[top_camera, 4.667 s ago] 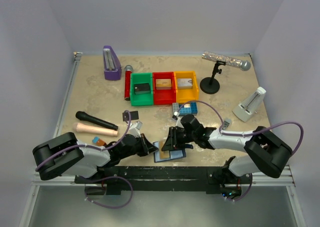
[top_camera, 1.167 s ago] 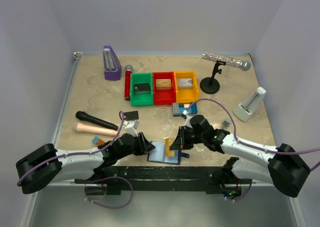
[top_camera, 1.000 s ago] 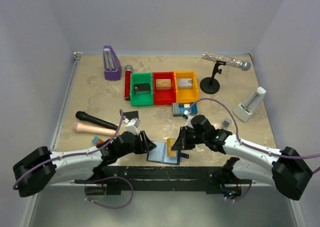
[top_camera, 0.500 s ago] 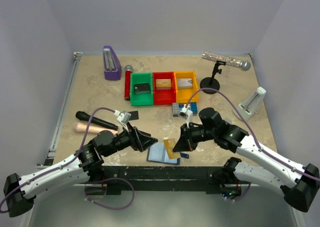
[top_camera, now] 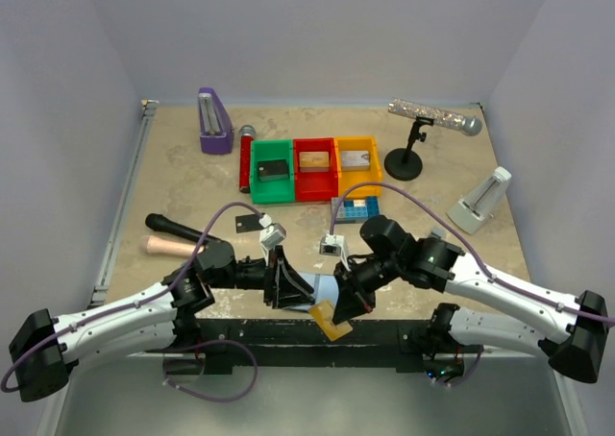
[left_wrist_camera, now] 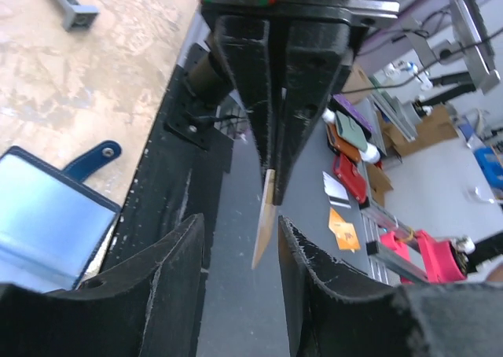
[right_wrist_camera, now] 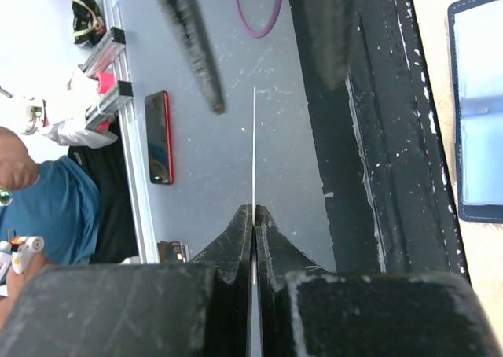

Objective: Take the credit cards out of the card holder
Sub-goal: Remove the credit card from the card holder, then place the credit card at the center of the board.

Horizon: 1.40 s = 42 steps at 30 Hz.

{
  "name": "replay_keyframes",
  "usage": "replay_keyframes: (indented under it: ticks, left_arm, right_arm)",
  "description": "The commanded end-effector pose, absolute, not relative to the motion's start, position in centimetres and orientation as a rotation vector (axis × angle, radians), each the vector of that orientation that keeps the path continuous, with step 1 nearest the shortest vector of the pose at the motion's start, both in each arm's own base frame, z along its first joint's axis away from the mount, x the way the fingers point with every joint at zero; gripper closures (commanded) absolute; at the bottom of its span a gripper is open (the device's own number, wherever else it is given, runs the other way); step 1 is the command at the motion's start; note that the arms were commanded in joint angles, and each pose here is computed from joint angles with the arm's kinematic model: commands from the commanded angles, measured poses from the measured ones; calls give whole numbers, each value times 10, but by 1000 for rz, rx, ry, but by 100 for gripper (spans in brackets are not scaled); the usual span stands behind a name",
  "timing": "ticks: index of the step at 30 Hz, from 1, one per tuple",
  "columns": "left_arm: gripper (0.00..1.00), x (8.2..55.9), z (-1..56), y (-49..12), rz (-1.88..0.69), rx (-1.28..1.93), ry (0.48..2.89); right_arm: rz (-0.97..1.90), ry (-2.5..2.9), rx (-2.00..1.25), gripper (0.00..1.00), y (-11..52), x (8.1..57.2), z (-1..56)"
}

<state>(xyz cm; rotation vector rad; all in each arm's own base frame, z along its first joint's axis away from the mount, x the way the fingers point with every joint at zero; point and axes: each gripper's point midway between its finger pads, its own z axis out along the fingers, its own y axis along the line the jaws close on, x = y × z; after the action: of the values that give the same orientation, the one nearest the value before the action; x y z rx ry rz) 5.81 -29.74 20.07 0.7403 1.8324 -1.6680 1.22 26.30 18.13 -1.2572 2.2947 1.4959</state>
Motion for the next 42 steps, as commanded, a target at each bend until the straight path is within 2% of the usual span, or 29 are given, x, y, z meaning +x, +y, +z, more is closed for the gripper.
replay_keyframes:
  ticks: [1, 7, 16, 19, 26, 27, 30, 31, 33, 37, 42]
  left_arm:
    - [54, 38, 240, -300, -1797, 883, 1665]
    - [60, 30, 234, -302, -1828, 927, 1688]
    - [91, 26, 226, -304, -1838, 956, 1701]
    - [98, 26, 224, -305, -1836, 954, 1707]
    - [100, 24, 220, -305, -1854, 955, 1710]
    - [100, 24, 219, -305, -1854, 955, 1710]
    - [100, 32, 217, -305, -1818, 903, 1714]
    - [100, 37, 213, -305, -1791, 868, 1725]
    - [100, 46, 209, -302, -1740, 797, 1732]
    - [100, 67, 197, -294, -1645, 635, 1761]
    - [100, 118, 158, -265, -1347, 271, 1935]
  right_arm:
    - [1510, 2226, -1310, 100, 268, 12, 199]
    - [1500, 2228, -1320, 100, 271, 14, 201]
    - [1481, 2239, -1333, 100, 275, 15, 201]
    - [1447, 2256, -1322, 100, 275, 19, 197]
    - [1438, 2266, -1315, 100, 277, 21, 196]
    - [1426, 2272, -1310, 98, 277, 23, 195]
    - [1408, 2273, -1291, 63, 277, 25, 197]
    - [1388, 2285, -1265, 55, 277, 28, 196]
    - [1328, 2317, -1184, 44, 276, 37, 196]
    - [1188, 2359, -982, 36, 269, 62, 195]
    - [979, 2297, -651, 35, 238, 100, 211]
